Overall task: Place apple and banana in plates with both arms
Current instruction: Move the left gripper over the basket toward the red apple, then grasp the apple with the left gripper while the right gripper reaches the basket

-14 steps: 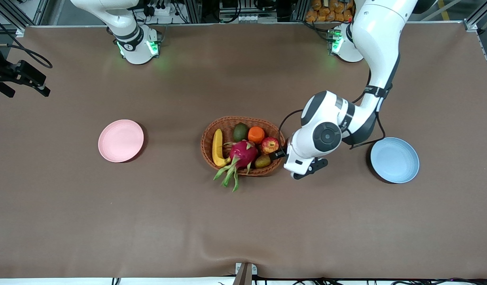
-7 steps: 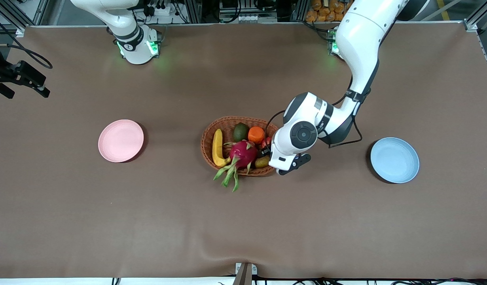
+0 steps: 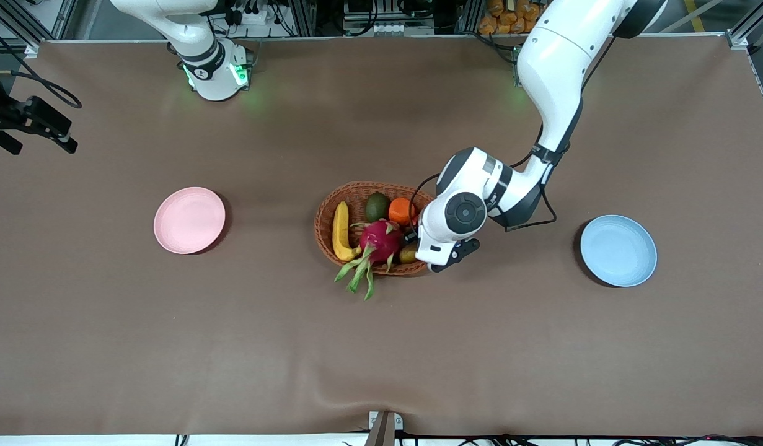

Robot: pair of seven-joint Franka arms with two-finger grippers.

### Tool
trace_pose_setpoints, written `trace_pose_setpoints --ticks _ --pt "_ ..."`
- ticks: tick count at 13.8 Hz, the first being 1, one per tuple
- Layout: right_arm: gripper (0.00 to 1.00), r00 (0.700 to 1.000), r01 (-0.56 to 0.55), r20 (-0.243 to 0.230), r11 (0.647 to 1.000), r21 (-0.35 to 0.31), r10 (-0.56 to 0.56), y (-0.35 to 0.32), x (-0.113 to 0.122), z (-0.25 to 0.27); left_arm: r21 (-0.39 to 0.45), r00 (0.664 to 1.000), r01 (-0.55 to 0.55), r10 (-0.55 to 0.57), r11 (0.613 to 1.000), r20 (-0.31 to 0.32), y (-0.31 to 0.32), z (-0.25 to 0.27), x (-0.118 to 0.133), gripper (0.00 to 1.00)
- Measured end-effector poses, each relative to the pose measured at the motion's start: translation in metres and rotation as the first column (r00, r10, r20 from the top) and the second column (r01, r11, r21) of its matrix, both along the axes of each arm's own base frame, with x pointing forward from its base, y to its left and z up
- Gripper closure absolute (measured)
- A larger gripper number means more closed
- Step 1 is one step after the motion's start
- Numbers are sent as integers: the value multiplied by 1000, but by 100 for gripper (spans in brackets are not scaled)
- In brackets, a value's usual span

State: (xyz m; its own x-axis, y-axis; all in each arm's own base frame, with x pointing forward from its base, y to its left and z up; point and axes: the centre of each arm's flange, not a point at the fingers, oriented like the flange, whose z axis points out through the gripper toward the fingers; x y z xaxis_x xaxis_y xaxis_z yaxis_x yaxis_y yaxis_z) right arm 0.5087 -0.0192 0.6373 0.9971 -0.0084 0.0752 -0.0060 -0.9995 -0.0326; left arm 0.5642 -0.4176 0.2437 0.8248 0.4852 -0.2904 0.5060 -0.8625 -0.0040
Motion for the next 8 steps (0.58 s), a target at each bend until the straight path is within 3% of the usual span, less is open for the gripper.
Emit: trace_pose_setpoints --ticks 3,8 --pt "0 998 0 -60 1000 -1 0 0 4 -39 6 1000 -1 1 1000 -10 1 -8 -1 0" --pt "0 996 0 -88 1000 -2 0 1 10 -65 8 1000 -1 1 1000 -12 -2 -17 -4 0"
